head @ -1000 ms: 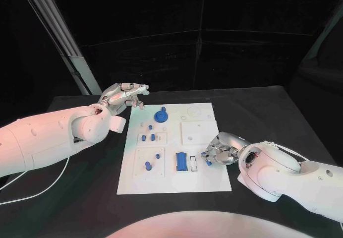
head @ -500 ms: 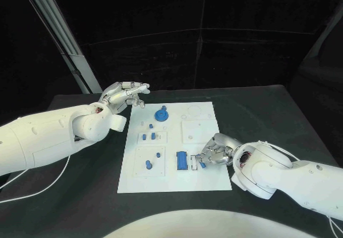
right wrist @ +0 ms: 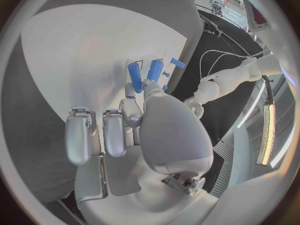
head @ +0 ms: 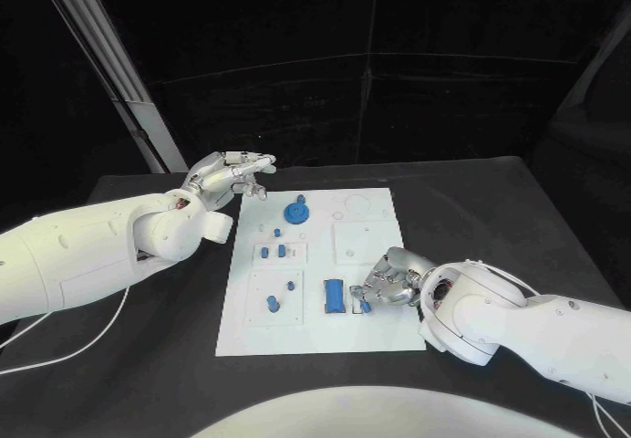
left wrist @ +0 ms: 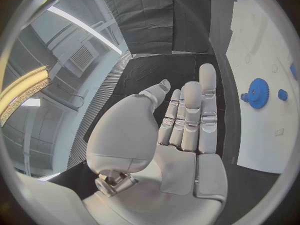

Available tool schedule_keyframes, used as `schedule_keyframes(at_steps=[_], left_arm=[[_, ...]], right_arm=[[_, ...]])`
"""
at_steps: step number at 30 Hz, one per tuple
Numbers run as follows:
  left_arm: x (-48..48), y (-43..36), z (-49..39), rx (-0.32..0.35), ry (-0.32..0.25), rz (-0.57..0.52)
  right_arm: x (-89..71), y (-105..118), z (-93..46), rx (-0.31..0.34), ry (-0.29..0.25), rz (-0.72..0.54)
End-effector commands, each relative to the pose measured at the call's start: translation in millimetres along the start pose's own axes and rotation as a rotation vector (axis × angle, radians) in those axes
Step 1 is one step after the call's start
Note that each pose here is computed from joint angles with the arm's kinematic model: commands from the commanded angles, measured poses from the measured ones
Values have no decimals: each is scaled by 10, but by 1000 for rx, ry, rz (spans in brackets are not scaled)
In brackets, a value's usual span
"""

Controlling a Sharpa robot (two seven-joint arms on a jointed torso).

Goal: Assemble the parts on the task board

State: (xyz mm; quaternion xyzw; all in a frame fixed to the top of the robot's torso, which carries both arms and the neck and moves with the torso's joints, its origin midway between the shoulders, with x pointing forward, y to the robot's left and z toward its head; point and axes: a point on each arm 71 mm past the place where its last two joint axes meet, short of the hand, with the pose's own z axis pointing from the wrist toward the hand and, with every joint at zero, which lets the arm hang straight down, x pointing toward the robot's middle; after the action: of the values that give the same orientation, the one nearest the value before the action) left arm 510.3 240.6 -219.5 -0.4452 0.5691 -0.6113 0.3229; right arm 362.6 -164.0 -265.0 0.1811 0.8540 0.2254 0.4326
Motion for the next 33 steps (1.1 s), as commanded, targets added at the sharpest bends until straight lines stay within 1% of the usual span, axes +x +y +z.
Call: schedule_keyframes(at_steps=[1,9,18,33], left_arm=[[20,-10,5,2,15,-9],[20,-5,0,-7,20,-12],[7,-4,-10,-14,20,-13],[1,-3,-14,-16,20,-13]], right_arm=[[23,13,3,6,24,-6],[41,25,17,8,37,-14],[24,28,30,4,11,-22],[30,50,44,-2,1,-22]])
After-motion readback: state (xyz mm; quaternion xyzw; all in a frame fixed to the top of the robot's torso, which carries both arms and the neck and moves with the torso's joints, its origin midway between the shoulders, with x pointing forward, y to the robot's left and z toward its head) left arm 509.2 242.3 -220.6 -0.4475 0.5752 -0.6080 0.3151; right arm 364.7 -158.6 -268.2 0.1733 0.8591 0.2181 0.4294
